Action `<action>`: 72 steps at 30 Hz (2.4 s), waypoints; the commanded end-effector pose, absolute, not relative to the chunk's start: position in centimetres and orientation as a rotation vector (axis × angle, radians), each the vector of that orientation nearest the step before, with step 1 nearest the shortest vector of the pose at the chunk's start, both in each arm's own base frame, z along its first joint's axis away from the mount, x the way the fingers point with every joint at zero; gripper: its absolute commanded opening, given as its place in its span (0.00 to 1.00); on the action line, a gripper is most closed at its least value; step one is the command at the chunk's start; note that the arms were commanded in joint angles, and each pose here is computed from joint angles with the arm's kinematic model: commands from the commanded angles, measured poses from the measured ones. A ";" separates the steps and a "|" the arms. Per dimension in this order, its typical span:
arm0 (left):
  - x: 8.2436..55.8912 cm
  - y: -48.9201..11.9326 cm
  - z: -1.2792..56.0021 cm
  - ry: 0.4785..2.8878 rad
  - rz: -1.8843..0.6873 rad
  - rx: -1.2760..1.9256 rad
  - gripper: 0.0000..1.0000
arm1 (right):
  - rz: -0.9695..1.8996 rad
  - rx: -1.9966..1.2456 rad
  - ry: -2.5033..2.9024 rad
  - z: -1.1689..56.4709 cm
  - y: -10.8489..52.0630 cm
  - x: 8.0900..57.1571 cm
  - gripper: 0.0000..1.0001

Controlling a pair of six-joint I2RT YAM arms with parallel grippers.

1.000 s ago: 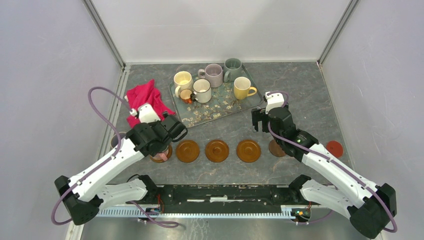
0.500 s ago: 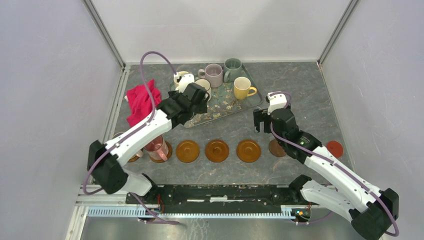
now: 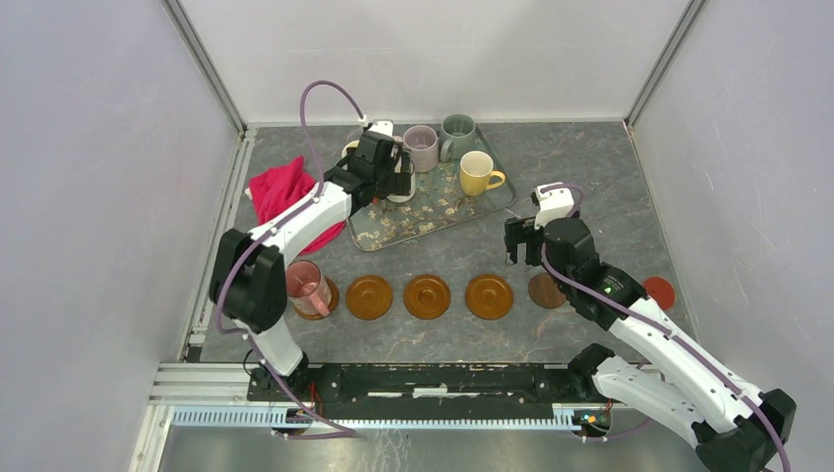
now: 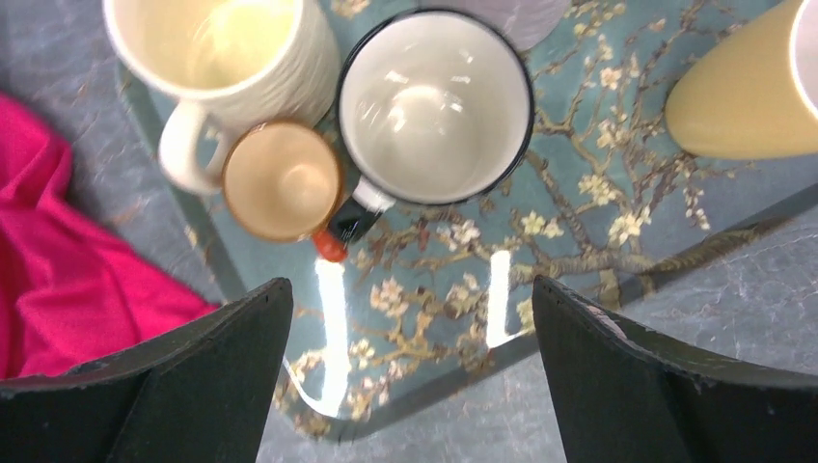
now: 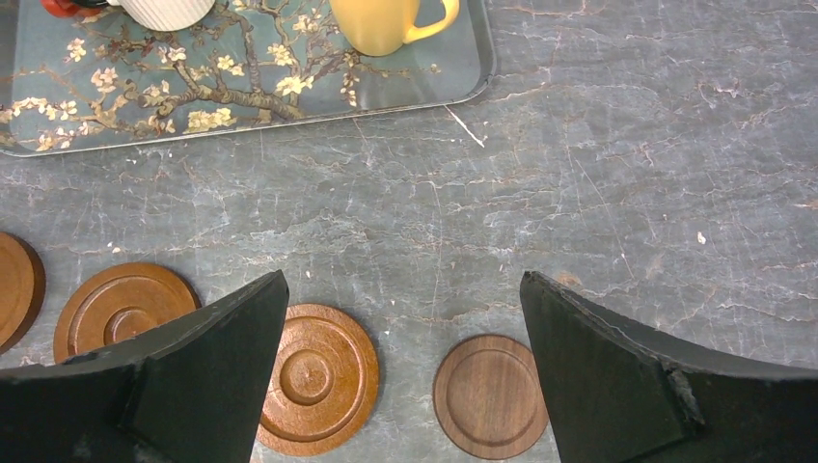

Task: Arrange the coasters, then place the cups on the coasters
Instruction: Pick up the cup from the tray.

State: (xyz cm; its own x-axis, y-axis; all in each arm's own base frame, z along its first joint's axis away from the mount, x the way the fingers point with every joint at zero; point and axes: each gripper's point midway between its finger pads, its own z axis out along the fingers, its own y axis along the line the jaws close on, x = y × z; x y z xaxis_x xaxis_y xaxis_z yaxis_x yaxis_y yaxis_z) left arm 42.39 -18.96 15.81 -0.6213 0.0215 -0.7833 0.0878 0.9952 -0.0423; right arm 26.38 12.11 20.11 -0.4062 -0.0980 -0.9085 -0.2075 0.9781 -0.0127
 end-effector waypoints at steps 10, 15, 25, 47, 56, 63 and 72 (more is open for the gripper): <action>47.0 -20.2 13.3 2.244 -0.089 0.271 1.00 | 0.138 -0.215 1.935 22.9 11.8 26.0 0.98; 46.5 -21.1 12.4 2.264 -0.150 0.288 1.00 | 0.135 -0.216 1.931 22.8 11.7 25.9 0.98; 44.5 -24.5 11.9 2.277 -0.224 0.316 0.96 | 0.126 -0.213 1.928 22.6 11.4 25.8 0.98; 46.8 -22.4 9.2 2.297 0.013 -0.017 0.50 | 0.109 -0.217 1.937 22.4 11.2 25.7 0.98; 47.1 -22.5 9.8 2.279 0.017 -0.019 0.18 | 0.102 -0.218 1.942 22.3 11.2 25.8 0.98; 46.3 -22.9 11.1 2.254 0.013 0.009 0.02 | 0.100 -0.218 1.944 22.1 11.1 25.8 0.98; 44.3 -24.2 14.3 2.195 -0.028 0.014 0.02 | 0.108 -0.223 1.949 21.9 11.4 25.9 0.98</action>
